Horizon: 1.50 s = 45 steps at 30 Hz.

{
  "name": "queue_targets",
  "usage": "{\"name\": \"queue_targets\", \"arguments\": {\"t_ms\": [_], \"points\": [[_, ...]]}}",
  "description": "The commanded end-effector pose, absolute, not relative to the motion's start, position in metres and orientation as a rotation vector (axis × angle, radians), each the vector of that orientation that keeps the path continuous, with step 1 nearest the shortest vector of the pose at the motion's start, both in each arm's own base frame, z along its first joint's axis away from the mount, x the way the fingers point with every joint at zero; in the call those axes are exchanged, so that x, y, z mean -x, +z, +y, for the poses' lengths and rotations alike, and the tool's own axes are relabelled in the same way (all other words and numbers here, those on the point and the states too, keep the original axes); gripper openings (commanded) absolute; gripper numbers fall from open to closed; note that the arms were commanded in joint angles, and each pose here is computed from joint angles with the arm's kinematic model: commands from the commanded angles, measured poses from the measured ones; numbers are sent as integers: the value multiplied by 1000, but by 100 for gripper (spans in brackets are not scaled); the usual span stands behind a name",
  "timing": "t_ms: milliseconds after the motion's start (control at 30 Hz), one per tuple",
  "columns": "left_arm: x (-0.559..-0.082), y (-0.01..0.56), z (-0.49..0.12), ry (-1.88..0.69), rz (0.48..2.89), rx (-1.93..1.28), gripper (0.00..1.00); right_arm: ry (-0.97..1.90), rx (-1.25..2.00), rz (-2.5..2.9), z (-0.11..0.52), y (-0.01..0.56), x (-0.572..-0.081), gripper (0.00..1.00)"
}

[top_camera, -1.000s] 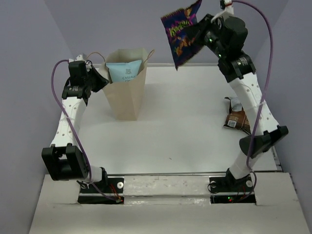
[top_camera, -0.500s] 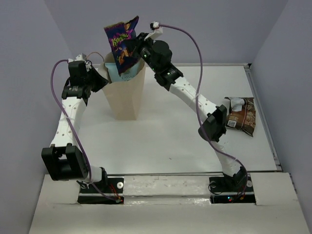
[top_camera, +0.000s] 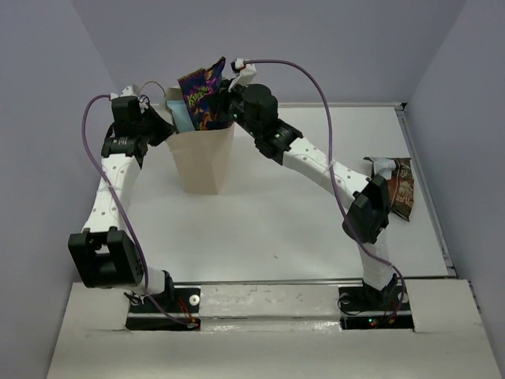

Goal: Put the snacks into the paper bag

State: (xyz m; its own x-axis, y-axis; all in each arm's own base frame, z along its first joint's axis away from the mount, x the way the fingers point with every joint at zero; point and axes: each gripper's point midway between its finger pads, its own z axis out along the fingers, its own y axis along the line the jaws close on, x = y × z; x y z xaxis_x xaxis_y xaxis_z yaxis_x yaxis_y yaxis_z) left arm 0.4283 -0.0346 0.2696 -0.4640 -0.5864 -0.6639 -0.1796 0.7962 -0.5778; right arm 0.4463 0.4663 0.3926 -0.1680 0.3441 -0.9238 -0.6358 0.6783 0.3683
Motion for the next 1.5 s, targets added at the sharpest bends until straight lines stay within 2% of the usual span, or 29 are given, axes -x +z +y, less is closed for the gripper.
{"name": "queue_targets", "arguments": {"t_ms": [0, 267, 500, 533, 567, 600, 633, 667, 700, 767, 933, 1100, 1200, 1300, 1400, 1433, 1467], "points": [[-441, 300, -31, -550, 1942, 541, 0, 932, 258, 1201, 435, 511, -407, 1], [-445, 293, -32, -557, 1955, 551, 0, 864, 502, 1276, 447, 475, -383, 1], [-447, 296, -33, -564, 1952, 534, 0, 787, 538, 1471, 467, 417, -411, 1], [-446, 297, -33, -567, 1952, 530, 0, 771, 530, 1497, 471, 410, -418, 6], [-446, 298, -34, -570, 1953, 526, 0, 746, 500, 1501, 470, 413, -426, 20], [-446, 297, -34, -569, 1955, 525, 0, 717, 492, 1537, 477, 391, -438, 33], [-445, 298, -34, -566, 1952, 522, 0, 681, 473, 1548, 477, 385, -446, 50], [-445, 297, -33, -563, 1955, 522, 0, 663, 482, 1589, 479, 373, -449, 59], [-444, 296, -34, -563, 1957, 520, 0, 677, 468, 1563, 483, 385, -453, 70], [-443, 292, -32, -555, 1963, 524, 0, 692, 464, 1541, 482, 397, -450, 77], [-443, 287, -33, -555, 1971, 525, 0, 672, 490, 1438, 466, 445, -437, 87], [-442, 282, -32, -544, 1984, 521, 0, 755, 499, 1289, 452, 514, -402, 87], [-442, 282, -31, -541, 1983, 523, 0, 813, 474, 1229, 436, 549, -381, 93], [-441, 280, -32, -537, 1986, 523, 0, 860, 468, 1183, 428, 567, -365, 92], [-441, 278, -31, -538, 1988, 526, 0, 795, 368, 1156, 394, 594, -361, 66], [-441, 277, -31, -540, 1989, 525, 0, 725, 320, 1174, 382, 591, -370, 46], [-440, 277, -32, -541, 1989, 524, 0, 700, 315, 1189, 382, 585, -375, 38]]}}
